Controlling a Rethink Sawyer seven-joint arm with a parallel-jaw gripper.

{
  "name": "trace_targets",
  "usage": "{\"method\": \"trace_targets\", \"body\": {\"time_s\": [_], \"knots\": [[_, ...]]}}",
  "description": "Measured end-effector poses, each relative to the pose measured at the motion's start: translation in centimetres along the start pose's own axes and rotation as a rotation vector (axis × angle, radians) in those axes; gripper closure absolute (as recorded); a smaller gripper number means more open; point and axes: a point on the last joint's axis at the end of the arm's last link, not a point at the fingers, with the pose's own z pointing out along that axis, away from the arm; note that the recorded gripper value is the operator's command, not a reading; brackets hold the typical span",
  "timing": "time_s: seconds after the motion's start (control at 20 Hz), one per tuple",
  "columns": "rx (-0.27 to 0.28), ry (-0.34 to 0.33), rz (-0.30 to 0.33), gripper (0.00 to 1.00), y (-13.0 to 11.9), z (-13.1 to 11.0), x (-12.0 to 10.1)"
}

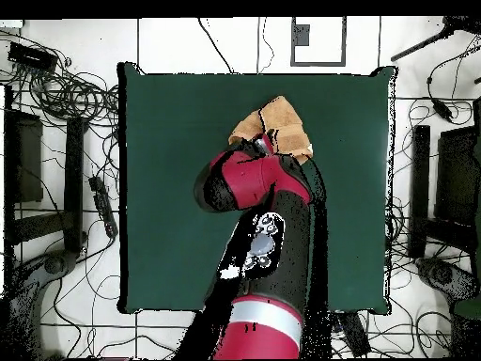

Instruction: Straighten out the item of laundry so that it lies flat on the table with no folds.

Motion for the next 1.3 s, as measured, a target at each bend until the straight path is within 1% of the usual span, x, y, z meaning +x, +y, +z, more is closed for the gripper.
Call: {"method": "trace_targets", "body": {"time_s": [0.05,0.15,0.45,0.55,0.7,0.95,1.3], "knots": [[0.003,0.002,-0.003,0.00,0.0,0.9,0.0],[0.006,0.004,-0.009,0.00,0.1,1.7,0.0],[0.011,0.014,-0.023,0.00,0.5,3.4,0.4],[0.009,0.024,-0.023,0.00,0.5,4.2,1.0],[0.007,0.031,-0.017,0.00,0.3,4.6,1.4],[0.009,0.055,-0.002,0.00,-0.7,6.0,2.9],[0.005,0.065,-0.007,0.00,-0.2,6.9,3.5]]}}
